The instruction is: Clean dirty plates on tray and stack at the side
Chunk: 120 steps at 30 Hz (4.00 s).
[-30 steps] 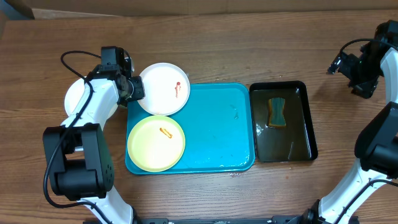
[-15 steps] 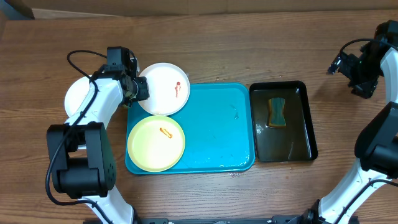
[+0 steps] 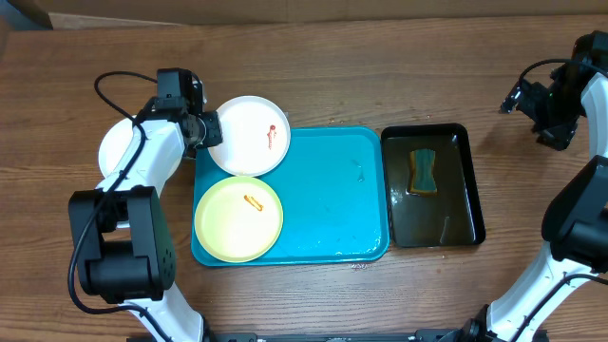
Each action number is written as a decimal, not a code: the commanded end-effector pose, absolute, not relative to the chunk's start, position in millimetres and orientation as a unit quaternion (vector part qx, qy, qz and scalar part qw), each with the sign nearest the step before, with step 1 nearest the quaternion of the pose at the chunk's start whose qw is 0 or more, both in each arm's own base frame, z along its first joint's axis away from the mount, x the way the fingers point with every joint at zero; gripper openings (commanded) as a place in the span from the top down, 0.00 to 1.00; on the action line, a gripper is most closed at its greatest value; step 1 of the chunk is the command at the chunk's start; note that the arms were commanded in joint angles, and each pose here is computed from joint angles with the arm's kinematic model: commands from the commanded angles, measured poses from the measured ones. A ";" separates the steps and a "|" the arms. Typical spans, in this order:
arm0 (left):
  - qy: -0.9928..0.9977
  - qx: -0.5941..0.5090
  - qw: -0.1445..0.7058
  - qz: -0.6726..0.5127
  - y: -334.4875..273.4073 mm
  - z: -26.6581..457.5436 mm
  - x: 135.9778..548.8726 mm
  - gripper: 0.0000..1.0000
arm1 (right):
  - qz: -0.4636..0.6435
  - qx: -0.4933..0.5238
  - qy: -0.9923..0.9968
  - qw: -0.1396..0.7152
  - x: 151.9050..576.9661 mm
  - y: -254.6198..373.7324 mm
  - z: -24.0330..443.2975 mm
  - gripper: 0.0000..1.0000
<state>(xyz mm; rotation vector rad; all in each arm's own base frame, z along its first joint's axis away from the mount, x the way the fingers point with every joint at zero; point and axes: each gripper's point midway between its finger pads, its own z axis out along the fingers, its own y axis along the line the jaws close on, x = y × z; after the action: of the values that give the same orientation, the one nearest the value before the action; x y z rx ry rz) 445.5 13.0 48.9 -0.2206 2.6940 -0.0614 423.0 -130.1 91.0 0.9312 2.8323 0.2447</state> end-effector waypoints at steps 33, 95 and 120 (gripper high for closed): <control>0.983 0.060 0.090 -0.149 -129.4 27.4 389.5 0.77 | 0.082 0.310 0.943 0.093 429.3 -130.6 102.9 0.00; 0.992 0.042 0.086 -0.087 -171.0 19.7 369.4 0.92 | 0.082 0.310 0.943 0.093 429.3 -130.6 102.9 0.00; 0.997 -0.039 0.058 -0.018 -140.9 14.1 355.2 0.96 | 0.085 0.310 0.941 0.110 437.4 -132.2 104.7 0.00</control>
<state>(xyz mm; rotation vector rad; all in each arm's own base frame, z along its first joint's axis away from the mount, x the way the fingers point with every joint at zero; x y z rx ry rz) 355.9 -149.3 14.4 -0.0674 3.0290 -0.1140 426.3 -131.4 91.5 0.9250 2.8192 0.2427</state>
